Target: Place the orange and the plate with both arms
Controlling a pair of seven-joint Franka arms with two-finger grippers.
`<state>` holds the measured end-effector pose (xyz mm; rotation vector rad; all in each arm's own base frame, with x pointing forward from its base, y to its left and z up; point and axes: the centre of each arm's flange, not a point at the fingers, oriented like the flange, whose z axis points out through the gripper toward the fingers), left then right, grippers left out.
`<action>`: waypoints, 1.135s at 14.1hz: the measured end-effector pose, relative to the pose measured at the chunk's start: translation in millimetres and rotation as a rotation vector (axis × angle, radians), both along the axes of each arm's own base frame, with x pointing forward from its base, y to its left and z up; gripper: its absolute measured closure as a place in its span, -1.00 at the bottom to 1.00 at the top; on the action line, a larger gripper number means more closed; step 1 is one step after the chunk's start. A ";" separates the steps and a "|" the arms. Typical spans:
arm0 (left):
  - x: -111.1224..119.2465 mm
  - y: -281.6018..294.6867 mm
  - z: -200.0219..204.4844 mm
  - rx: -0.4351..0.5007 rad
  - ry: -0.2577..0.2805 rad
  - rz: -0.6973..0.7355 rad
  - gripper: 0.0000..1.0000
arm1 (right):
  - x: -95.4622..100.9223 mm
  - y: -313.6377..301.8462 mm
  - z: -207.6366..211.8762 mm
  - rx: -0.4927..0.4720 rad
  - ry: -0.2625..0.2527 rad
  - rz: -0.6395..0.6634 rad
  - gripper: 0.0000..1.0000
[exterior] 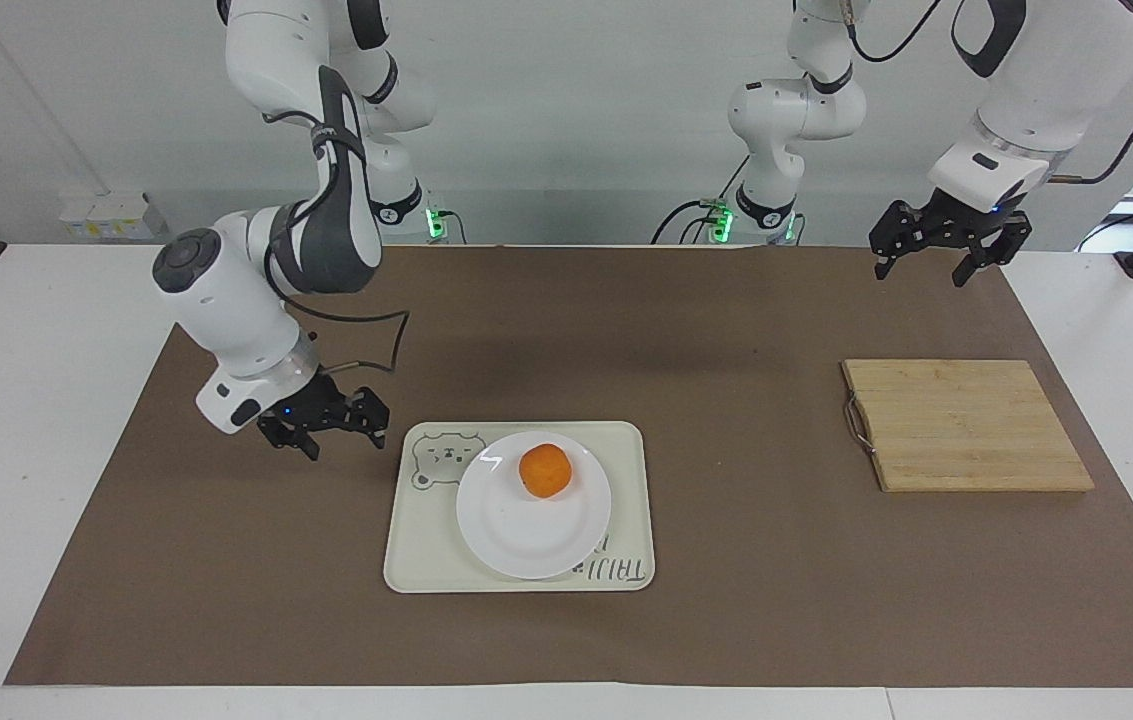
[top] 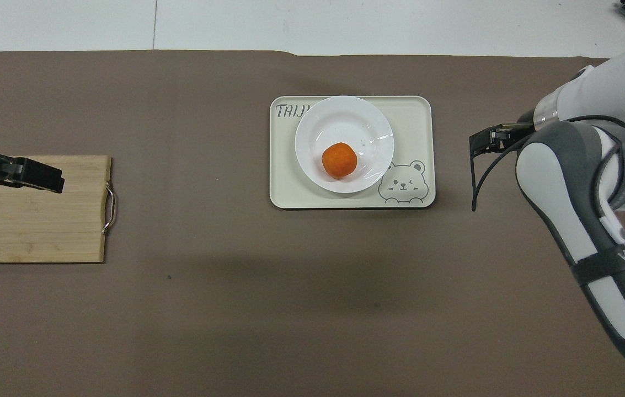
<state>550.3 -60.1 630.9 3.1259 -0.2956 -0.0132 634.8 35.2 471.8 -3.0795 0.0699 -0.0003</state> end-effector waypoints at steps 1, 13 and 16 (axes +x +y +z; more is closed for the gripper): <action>0.0 0.0 0.0 0.000 0.000 0.000 -1.00 | -9.4 -0.7 12.2 -0.009 0.026 -0.022 -1.00; 0.0 0.0 0.0 0.000 0.000 0.000 -1.00 | -91.0 -87.4 71.8 0.015 0.139 -0.173 -1.00; 0.0 0.0 0.0 0.000 0.000 0.000 -1.00 | -99.9 -97.9 93.8 0.021 0.094 -0.158 -1.00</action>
